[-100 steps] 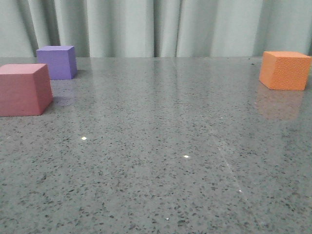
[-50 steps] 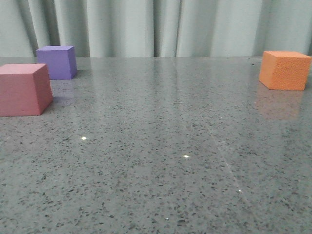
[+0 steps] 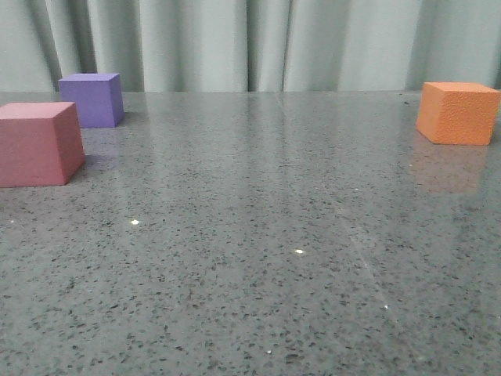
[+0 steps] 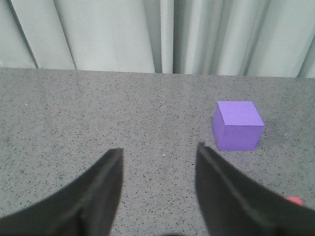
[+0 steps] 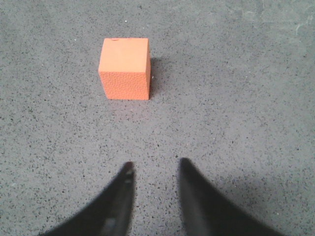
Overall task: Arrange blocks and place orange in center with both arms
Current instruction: 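Move the right gripper toward the orange cube, opening it, then lower the right gripper over the orange cube and close on it, then lift the orange cube and carry it toward the table center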
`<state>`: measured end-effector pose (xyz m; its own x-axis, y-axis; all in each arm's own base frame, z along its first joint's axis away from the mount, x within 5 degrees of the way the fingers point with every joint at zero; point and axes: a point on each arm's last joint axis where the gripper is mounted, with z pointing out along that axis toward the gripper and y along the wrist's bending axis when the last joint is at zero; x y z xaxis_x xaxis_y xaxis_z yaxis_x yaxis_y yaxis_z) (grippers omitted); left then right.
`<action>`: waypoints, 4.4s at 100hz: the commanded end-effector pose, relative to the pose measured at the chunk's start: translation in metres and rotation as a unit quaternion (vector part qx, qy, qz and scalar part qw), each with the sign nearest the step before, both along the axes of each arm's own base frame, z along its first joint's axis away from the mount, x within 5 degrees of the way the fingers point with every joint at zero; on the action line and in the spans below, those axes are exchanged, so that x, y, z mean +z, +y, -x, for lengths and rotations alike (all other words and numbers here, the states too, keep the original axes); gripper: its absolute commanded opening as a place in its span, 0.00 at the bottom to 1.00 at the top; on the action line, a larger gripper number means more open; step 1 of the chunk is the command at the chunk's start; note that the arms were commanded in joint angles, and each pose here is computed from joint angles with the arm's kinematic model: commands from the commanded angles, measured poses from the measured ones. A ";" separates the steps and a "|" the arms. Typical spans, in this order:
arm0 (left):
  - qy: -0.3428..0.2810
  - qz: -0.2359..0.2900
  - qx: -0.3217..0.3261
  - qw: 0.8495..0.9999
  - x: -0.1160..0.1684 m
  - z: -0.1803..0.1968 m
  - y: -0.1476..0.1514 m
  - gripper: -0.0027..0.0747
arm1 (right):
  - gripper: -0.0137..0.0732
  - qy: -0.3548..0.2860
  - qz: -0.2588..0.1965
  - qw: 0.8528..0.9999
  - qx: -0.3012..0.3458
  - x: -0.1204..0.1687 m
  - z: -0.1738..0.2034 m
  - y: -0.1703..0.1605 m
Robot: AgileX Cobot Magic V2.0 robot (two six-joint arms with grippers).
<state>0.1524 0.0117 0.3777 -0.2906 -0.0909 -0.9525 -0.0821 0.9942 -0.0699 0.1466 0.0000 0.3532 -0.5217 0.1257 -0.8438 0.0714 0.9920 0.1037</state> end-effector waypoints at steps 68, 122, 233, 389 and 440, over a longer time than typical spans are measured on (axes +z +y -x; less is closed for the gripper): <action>-0.057 0.007 0.003 0.998 0.019 0.000 0.000 0.93 | 0.83 -0.034 -0.030 0.999 0.008 0.041 -0.027 0.004; -0.057 0.007 0.003 0.998 0.019 0.000 0.000 0.93 | 0.83 0.173 -0.027 0.984 0.044 0.060 -0.180 0.028; -0.057 0.006 0.003 0.998 0.019 0.000 0.000 0.93 | 0.83 0.331 -0.016 0.943 0.013 -0.036 -0.279 0.030; -0.057 0.006 0.003 0.998 0.019 0.000 0.000 0.93 | 0.48 0.256 -0.068 0.949 0.169 0.018 -0.261 0.180; -0.057 0.006 0.003 0.998 0.019 0.000 0.000 0.93 | 0.58 0.325 -0.104 0.920 0.191 -0.031 -0.264 0.236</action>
